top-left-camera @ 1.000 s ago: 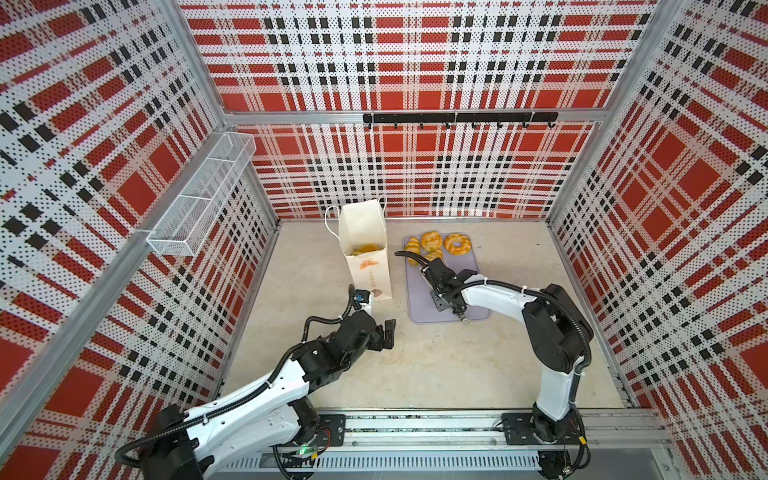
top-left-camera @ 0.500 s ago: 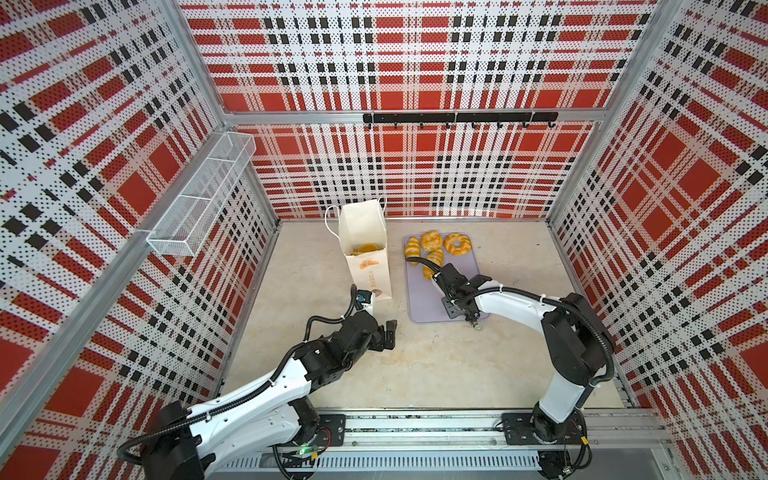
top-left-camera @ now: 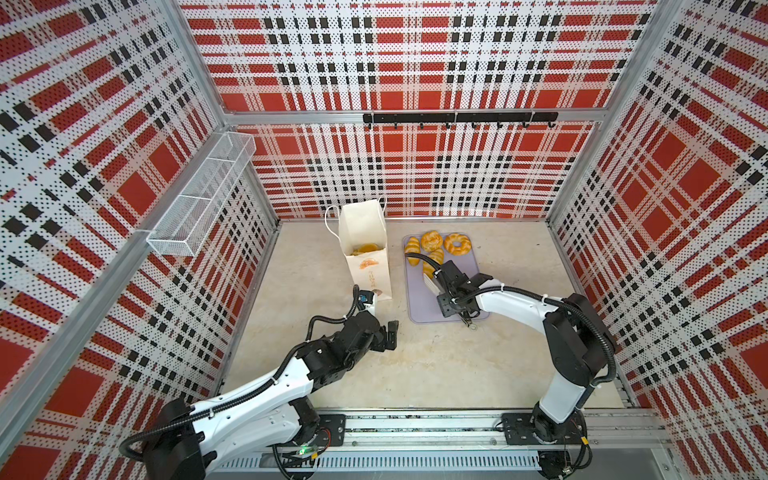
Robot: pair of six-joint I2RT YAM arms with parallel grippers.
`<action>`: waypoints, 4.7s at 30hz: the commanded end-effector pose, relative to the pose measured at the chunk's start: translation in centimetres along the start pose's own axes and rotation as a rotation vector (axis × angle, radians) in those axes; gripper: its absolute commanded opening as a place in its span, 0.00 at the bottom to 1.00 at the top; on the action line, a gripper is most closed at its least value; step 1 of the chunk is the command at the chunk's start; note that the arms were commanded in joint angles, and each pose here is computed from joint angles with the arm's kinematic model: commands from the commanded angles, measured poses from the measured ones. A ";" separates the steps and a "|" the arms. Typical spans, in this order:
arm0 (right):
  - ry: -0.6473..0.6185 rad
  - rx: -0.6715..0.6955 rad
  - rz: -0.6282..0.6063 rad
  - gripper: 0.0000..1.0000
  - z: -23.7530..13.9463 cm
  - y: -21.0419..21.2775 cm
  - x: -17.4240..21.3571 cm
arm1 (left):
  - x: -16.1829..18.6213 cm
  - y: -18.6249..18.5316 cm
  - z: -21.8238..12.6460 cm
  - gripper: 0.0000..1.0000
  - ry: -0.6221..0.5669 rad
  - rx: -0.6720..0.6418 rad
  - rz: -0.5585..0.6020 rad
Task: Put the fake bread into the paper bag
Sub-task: 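Lower the open tongs around another striped croissant with the right gripper, then close the tongs on the striped croissant with the right gripper, then lift the croissant off the tray in the tongs with the right gripper, then carry the croissant in the tongs over the paper bag with the right gripper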
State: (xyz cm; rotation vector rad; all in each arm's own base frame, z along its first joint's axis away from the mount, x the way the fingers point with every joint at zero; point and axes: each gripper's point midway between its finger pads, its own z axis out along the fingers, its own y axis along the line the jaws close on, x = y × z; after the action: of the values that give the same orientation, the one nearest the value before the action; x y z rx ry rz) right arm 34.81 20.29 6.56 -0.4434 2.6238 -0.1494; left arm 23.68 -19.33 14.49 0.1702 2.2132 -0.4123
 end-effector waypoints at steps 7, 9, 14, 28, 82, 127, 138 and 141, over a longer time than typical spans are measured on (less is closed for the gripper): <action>-0.044 0.040 0.057 0.68 1.0 0.3 -2.8 | -1.2 -0.4 -0.2 0.99 -0.040 0.005 -0.018; -0.040 0.058 0.055 0.68 1.4 0.2 -3.0 | -1.1 -0.4 -0.2 0.99 -0.038 0.004 -0.017; -0.029 0.074 0.042 0.67 2.0 0.3 -3.5 | -1.1 -0.3 -0.3 0.99 -0.041 0.002 -0.018; -0.005 0.061 -0.007 0.39 0.9 -0.1 -2.0 | -1.2 -0.2 -0.4 1.00 -0.047 -0.001 -0.019; -0.005 -0.010 0.044 0.64 1.2 -1.9 0.2 | -1.1 -3.9 1.7 0.99 -0.002 0.062 0.032; -0.115 -0.129 -0.007 0.43 -4.5 -1.1 -0.8 | -2.7 -3.8 -0.4 1.00 -0.060 0.058 0.047; -0.203 -0.209 -0.027 0.44 -7.7 0.5 -2.5 | -3.6 -3.2 -1.6 0.99 -0.089 0.041 0.060; -0.221 -0.224 -0.044 0.44 -8.5 1.1 -2.9 | -3.8 -3.0 -1.9 0.99 -0.099 0.039 0.064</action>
State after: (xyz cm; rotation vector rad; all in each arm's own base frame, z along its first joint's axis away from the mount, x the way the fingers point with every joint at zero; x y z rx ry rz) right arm 31.95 20.73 11.65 -0.5511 2.5413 0.0909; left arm 23.59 -21.61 17.26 0.2520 2.1433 -0.4236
